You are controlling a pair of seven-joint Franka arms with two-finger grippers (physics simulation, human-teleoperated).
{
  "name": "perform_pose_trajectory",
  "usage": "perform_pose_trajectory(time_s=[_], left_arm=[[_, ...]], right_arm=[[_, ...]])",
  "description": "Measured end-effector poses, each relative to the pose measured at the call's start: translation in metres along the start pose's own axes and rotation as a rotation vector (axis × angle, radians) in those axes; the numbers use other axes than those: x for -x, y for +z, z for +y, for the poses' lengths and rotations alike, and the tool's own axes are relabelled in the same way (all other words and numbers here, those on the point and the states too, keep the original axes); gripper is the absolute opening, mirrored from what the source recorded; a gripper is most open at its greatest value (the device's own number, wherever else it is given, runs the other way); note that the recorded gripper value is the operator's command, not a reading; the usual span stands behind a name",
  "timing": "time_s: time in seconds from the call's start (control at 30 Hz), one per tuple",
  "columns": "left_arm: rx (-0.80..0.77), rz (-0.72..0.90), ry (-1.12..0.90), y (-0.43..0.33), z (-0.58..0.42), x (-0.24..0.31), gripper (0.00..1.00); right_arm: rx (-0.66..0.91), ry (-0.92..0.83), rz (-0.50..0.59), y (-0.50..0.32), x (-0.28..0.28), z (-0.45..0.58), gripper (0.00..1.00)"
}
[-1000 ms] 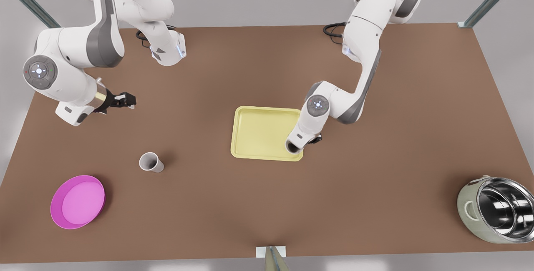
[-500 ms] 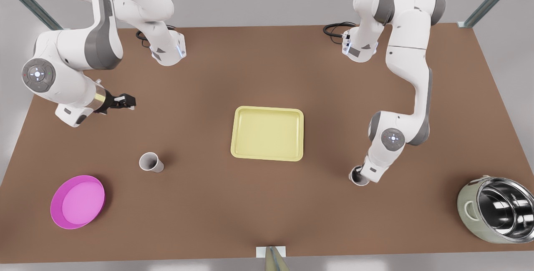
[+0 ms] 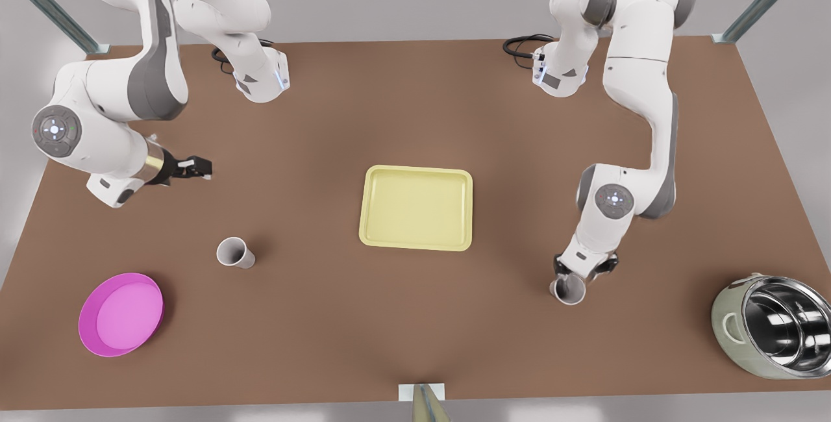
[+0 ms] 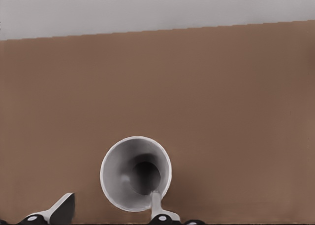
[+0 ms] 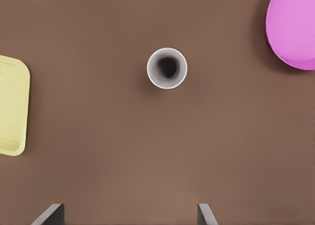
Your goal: Use the left arm to pick up the white IKEA cup from the tray and place it on the middle-left position; use the right arm to pick up the white IKEA cup from the tray and place it on the middle-right position
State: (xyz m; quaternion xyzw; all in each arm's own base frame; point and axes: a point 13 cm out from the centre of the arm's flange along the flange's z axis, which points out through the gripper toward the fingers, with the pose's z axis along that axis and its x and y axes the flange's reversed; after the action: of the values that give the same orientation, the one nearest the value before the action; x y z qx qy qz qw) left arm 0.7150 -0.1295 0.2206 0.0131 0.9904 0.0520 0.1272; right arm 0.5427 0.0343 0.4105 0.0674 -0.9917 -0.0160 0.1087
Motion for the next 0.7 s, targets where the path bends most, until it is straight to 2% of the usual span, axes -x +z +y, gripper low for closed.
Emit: perform_pose_trajectory(time_s=[0.1, 0.17, 0.2, 0.3, 0.7], left_arm=[[-0.014, -0.007, 0.034, -0.151, -0.011, 0.022, 1.00], [-0.031, 0.054, 0.020, -0.210, 0.012, -0.019, 1.00], [-0.037, 0.090, 0.016, -0.219, 0.024, -0.044, 1.00], [-0.040, 0.155, 0.010, -0.220, 0.042, -0.068, 1.00], [-0.042, 0.233, 0.103, -0.219, 0.029, -0.092, 1.00]], right_arm=[[0.001, 0.007, -0.008, 0.000, 0.003, -0.003, 1.00], [0.001, 0.004, -0.010, 0.001, 0.005, 0.000, 1.00], [0.002, 0.003, -0.010, 0.002, 0.006, 0.001, 1.00], [0.003, 0.002, -0.012, 0.003, 0.007, 0.002, 1.00], [0.002, 0.007, -0.001, 0.010, 0.010, 0.000, 1.00]])
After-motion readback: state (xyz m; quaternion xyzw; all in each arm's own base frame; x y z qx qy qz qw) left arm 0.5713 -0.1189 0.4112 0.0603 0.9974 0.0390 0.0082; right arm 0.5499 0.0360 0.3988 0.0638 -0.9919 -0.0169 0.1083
